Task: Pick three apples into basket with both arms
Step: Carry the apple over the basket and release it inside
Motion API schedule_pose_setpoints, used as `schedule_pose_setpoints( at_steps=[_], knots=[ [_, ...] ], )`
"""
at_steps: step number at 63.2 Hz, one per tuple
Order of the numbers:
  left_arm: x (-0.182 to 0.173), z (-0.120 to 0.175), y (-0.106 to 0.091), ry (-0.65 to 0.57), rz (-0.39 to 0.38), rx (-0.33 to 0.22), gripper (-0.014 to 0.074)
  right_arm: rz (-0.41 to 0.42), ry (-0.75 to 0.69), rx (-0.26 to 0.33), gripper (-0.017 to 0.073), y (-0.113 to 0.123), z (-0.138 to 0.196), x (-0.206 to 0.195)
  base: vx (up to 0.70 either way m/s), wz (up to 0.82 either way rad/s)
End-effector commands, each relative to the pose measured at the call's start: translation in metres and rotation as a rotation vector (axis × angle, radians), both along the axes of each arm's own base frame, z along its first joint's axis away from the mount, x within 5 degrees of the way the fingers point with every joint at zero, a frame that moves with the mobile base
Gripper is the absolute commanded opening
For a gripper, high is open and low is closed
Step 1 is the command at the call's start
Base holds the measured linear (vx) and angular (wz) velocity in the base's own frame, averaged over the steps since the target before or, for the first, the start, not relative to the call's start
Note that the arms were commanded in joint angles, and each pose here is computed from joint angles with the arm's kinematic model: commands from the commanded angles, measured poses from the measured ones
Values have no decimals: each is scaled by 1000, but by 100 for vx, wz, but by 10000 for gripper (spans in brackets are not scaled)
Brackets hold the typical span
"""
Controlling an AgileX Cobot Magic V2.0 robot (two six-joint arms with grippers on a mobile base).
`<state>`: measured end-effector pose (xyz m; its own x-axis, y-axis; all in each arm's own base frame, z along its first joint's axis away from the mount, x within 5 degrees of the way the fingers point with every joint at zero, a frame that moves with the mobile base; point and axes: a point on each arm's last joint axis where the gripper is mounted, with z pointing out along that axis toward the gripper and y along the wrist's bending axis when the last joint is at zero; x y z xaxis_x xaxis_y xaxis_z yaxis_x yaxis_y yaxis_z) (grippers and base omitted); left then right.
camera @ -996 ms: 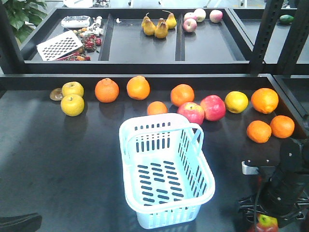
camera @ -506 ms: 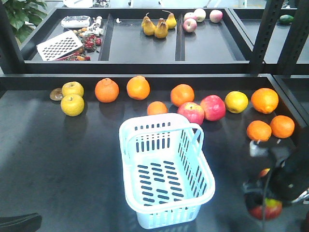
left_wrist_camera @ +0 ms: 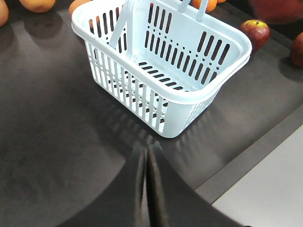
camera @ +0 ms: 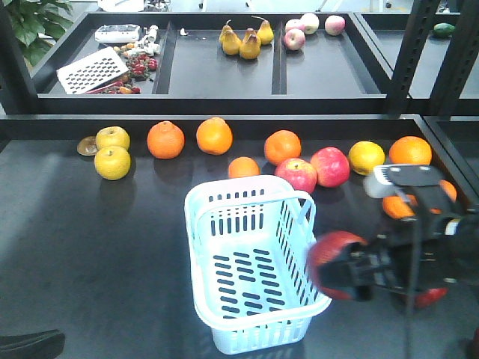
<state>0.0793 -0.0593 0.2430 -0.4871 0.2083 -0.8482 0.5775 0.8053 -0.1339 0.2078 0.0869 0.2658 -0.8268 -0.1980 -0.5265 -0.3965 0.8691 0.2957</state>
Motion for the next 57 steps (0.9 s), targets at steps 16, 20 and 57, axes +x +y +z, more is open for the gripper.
schedule_pose_setpoints(
  at_steps=[16, 20, 57],
  knots=[
    [4, 13, 0, -55, 36, -59, -6, -44, -121, 46, 114, 41, -21, 43, 0, 0],
    [4, 13, 0, -55, 36, -59, -6, -31, -102, 39, 195, 45, -24, 51, 0, 0],
    [4, 13, 0, -53, 35, -58, -6, 23, -35, 25, 666, 57, -30, 70, 0, 0]
  ],
)
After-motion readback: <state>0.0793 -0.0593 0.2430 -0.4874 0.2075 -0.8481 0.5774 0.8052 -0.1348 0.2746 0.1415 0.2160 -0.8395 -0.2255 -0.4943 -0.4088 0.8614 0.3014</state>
